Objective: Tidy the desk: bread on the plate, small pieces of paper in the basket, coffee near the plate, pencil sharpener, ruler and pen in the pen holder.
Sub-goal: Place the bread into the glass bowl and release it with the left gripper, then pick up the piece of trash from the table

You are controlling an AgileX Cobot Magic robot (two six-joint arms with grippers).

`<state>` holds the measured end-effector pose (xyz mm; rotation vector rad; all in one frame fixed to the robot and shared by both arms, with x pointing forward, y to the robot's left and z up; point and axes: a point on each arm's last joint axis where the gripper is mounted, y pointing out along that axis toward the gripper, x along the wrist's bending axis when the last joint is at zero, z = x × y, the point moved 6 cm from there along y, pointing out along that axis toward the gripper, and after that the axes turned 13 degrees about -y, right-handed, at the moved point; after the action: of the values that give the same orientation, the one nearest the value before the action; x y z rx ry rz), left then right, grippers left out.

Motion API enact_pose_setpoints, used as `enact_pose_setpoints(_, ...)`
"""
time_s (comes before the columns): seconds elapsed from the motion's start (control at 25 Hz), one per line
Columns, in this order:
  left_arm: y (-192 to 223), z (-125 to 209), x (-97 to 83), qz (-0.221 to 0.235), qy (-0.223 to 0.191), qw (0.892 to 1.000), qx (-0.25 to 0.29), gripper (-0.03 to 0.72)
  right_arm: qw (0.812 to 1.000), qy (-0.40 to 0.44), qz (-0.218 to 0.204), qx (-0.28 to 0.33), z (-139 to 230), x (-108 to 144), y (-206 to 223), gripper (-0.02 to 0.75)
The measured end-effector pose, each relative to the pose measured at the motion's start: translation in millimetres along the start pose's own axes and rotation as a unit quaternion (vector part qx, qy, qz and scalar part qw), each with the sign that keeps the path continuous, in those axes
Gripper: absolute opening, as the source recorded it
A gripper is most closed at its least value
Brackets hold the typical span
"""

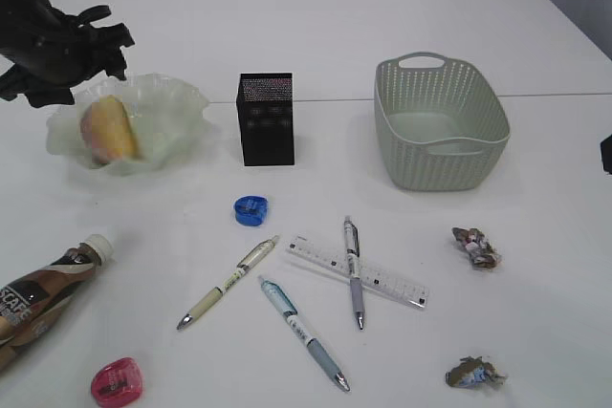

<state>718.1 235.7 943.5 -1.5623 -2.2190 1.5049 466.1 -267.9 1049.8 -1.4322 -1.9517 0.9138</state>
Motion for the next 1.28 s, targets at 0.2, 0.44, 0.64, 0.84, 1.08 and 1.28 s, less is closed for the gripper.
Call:
enact_pose_setpoints(0.2, -2.7, 1.2, 9.8, -0.037, 0.034, 0.999, 0.011, 0.555, 1.0, -0.001, 0.0, 0.002, 0.7, 0.1, 0.0, 0.565)
enact_pose_setpoints(0.44, -36.5, -14.3, 9.1, -0.058, 0.111, 0.992, 0.006, 0.533, 1.0, -0.001, -0.001, 0.004, 1.3, 0.3, 0.0, 0.565)
enact_pose_setpoints(0.64, -77.0, -11.2, 5.2, -0.076, 0.22, 0.972, 0.034, 0.529, 1.0, -0.001, -0.001, 0.004, 1.3, 0.3, 0.0, 0.565)
enact_pose_setpoints(0.84, -105.8, 4.2, 12.7, -0.086, 0.29, 0.947, 0.109, 0.529, 1.0, -0.001, -0.002, 0.006, 1.9, 0.5, 0.0, 0.565)
enact_pose_setpoints(1.08, -136.3, 16.9, 24.4, -0.095, 0.33, 0.922, 0.181, 0.459, 1.0, -0.002, -0.002, 0.012, 3.6, 0.7, 0.0, 0.565)
enact_pose_setpoints(1.28, -170.8, 8.4, 23.2, -0.081, 0.339, 0.922, 0.167, 0.427, 1.0, -0.002, -0.003, 0.015, 4.4, 1.0, -0.1, 0.563)
